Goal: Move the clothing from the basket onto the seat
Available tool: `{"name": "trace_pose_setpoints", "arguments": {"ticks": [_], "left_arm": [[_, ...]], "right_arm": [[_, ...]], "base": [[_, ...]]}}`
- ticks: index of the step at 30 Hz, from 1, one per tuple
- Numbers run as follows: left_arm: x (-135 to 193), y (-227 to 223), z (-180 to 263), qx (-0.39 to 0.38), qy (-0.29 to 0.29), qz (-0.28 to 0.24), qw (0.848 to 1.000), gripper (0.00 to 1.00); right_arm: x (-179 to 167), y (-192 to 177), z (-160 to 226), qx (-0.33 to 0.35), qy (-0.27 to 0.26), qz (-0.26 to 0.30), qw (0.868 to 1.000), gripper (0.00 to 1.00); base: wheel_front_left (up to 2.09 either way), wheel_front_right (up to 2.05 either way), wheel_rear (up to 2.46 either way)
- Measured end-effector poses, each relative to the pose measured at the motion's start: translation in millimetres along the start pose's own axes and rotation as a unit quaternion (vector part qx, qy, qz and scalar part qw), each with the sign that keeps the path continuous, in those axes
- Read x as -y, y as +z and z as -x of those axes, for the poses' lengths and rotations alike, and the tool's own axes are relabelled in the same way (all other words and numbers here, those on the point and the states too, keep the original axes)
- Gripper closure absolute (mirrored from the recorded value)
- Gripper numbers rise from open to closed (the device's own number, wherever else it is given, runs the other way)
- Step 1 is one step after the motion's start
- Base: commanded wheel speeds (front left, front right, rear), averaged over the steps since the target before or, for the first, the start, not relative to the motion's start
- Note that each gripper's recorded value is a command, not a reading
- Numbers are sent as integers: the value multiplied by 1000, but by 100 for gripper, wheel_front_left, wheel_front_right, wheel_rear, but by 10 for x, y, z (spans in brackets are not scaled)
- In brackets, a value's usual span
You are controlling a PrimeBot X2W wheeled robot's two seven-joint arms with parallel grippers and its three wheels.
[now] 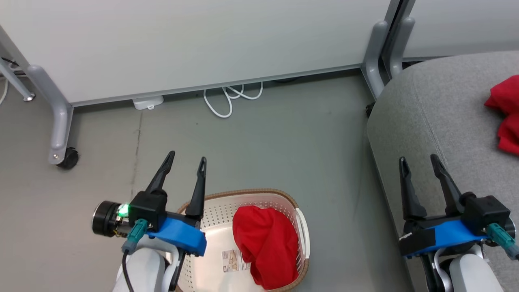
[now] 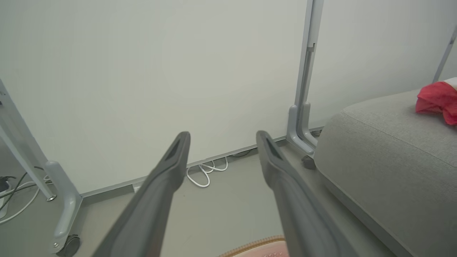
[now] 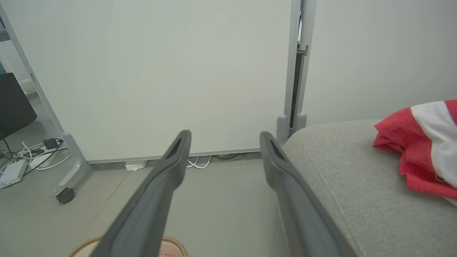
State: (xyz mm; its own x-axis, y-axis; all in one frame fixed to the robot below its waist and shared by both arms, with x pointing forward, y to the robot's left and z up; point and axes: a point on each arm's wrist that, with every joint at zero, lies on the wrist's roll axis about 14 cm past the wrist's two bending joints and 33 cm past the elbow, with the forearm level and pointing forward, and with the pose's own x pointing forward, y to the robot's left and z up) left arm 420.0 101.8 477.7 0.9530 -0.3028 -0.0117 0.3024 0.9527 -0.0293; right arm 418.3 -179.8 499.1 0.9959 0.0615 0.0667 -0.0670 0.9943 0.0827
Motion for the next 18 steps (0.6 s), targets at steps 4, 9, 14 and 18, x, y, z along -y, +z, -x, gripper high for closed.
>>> {"name": "trace_pose_setpoints", "arguments": {"ticks": [4,9,14,18], "left_arm": [[184,-134,-217,-20,-44,-5,999,0],[425,-404,-460,-56,-107,-19,993,0],[592,-808,-617,-108,-158,-30,981,0],[665,-1175,-680,-154,-190,-40,969,0]], "right_arm": [[81,-43,-77,-3,-10,2,1000,0],[200,-130,-182,-11,-24,6,1000,0],[326,-267,-279,-24,-38,12,999,0],[399,-406,-359,-37,-45,16,998,0]], "base": [[0,0,0],[0,0,0],[0,0,0],[0,0,0]]}}
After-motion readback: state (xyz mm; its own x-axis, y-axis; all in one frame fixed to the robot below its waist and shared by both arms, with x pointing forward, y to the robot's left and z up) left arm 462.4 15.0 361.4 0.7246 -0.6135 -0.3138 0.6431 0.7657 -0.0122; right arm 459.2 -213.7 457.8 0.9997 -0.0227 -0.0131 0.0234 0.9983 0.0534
